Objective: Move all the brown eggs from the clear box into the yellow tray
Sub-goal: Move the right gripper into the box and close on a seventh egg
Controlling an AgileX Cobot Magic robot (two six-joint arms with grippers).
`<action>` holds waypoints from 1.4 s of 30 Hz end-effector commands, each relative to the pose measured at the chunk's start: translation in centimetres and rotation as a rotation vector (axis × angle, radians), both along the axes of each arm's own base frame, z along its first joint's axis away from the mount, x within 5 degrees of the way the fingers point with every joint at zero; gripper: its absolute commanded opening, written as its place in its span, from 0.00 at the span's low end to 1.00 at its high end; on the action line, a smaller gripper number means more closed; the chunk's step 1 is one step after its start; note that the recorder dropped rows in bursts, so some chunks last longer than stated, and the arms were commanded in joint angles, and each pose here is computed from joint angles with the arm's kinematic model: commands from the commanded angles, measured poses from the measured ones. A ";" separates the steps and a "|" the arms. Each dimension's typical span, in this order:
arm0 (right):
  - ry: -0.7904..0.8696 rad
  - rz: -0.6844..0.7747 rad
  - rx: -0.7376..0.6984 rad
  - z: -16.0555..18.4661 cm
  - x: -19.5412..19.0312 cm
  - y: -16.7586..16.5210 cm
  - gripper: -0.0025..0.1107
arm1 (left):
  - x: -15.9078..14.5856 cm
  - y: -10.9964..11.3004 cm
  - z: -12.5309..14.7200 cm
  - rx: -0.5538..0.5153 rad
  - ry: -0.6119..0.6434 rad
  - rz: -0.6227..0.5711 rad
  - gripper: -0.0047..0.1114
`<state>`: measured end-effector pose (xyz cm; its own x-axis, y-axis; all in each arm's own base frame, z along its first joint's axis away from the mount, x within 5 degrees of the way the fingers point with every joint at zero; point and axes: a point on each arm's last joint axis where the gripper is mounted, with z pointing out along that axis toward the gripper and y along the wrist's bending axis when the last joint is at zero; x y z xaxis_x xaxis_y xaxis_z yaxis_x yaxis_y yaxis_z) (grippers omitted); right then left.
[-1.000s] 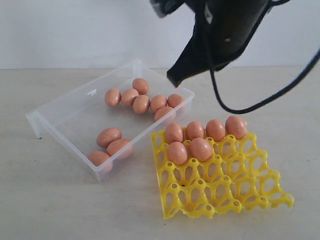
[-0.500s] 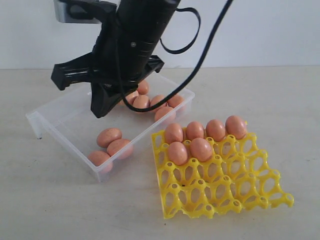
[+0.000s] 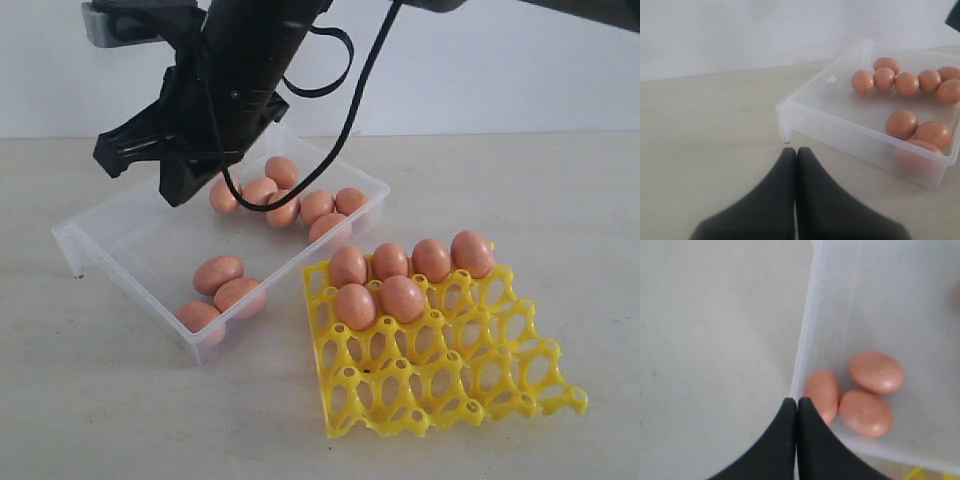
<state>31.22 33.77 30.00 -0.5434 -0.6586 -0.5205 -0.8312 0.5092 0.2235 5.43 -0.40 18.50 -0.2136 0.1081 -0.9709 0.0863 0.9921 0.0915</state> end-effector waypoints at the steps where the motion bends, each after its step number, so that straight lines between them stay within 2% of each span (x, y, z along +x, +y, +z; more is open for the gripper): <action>1: -0.100 -0.031 0.059 -1.1 1.6 1.0 0.02 | 0.0 0.0 0.1 0.002 -0.006 0.003 0.00; 4: 0.015 -0.166 0.009 -4.4 2.6 1.4 0.02 | 0.0 0.0 0.1 0.002 -0.006 0.003 0.00; 7: 0.043 -0.159 -0.093 -8.1 3.3 1.6 0.02 | 0.0 0.0 0.1 0.002 -0.008 0.003 0.00; 9: 0.035 -0.069 -0.143 -9.5 3.2 1.6 0.02 | 0.0 0.0 0.1 0.002 -0.008 0.003 0.00; 12: -0.073 0.217 -0.212 -10.5 2.9 1.6 0.05 | 0.0 0.0 0.1 0.002 -0.008 0.003 0.00; 14: -0.149 0.355 -0.239 -10.5 3.0 1.5 0.14 | 0.0 0.0 0.1 0.002 -0.008 0.003 0.00; 17: -0.263 0.515 -0.245 -10.5 3.1 1.7 0.34 | 0.0 0.0 0.1 0.002 -0.008 0.003 0.00; 19: -0.337 0.564 -0.235 -10.3 3.3 2.0 0.49 | 0.0 0.0 0.1 0.002 -0.008 0.003 0.00; 21: -0.398 0.564 -0.218 -10.2 3.6 2.4 0.59 | 0.0 0.0 0.1 0.002 -0.008 0.003 0.00; 27: -0.517 0.523 -0.206 -10.7 4.8 3.0 0.58 | 0.0 0.0 0.1 0.002 -0.008 0.003 0.00; 32: -0.427 0.527 -0.233 -12.7 4.6 2.9 0.58 | 0.0 0.0 0.1 0.002 -0.008 0.003 0.00; 42: -0.377 0.526 -0.260 -15.3 4.9 2.9 0.58 | 0.0 0.0 0.1 0.002 -0.008 0.003 0.00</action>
<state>35.90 36.79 15.13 0.0818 -0.9087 -0.4094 -0.9773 0.0074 -0.2116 5.43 -0.40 18.50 -0.2136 0.1081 -0.9709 0.0863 0.9921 0.0915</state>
